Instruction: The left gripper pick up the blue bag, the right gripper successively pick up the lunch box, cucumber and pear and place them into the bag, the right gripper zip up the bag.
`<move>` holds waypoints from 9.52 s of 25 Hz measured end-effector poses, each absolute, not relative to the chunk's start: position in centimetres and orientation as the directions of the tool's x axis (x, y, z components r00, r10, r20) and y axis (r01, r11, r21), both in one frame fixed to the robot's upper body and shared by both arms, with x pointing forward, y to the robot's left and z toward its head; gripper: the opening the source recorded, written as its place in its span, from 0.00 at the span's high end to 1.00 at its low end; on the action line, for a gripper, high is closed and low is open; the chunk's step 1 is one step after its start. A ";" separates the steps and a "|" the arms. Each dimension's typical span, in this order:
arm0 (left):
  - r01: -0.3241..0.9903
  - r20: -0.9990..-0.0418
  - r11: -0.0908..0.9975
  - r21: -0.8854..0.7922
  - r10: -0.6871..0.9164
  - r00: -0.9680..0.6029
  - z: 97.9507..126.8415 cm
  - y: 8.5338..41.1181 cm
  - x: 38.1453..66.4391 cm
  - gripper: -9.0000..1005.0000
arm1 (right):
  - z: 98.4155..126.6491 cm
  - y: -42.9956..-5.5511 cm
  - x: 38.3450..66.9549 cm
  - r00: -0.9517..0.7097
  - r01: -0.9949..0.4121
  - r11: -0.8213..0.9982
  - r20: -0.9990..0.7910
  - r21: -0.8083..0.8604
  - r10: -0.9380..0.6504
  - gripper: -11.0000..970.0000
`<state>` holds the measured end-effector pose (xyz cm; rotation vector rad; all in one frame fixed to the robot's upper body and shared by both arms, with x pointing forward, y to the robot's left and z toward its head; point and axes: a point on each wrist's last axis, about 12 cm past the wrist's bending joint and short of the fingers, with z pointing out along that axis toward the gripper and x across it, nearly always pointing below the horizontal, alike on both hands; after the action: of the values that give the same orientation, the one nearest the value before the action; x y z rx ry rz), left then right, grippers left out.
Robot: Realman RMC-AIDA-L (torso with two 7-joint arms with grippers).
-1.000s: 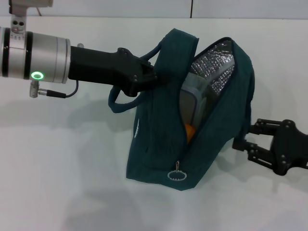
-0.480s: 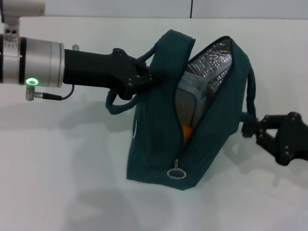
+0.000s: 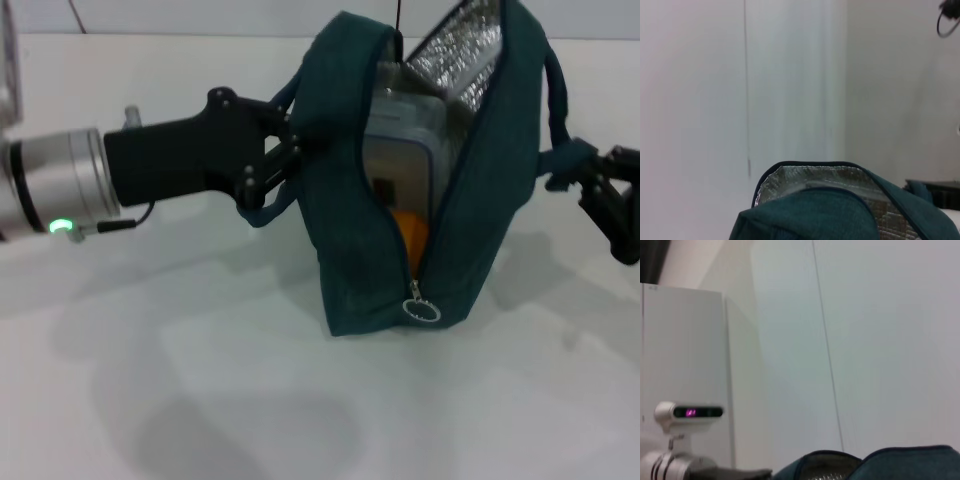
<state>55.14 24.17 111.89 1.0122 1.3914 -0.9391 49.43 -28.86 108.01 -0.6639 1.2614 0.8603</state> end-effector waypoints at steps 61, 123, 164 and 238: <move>0.934 -0.995 0.351 0.066 -0.045 0.087 107.5 21.1 53.0 0.94 | 104.3 -26.4 47.9 -0.269 -0.943 0.234 -0.955 0.235 -0.124 0.45; 0.867 -0.958 0.493 -0.075 -0.277 0.074 105.8 25.1 47.1 0.11 | 108.5 -20.4 52.9 0.018 -0.999 0.035 -0.987 -0.024 -0.161 0.98; 0.817 -0.988 0.555 -0.157 -0.098 -0.123 101.4 26.5 43.4 0.21 | 111.0 -17.9 53.0 0.379 -0.915 0.200 -0.917 -0.351 0.122 0.98; 0.760 -0.952 0.637 -0.128 -0.293 0.085 104.8 29.0 44.0 0.22 | 112.1 -13.4 52.7 0.620 -0.700 0.529 -0.776 -0.480 0.115 0.98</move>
<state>44.01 28.96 104.84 0.4601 1.2545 -0.8274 52.66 -13.40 112.14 -0.8860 0.7591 0.5464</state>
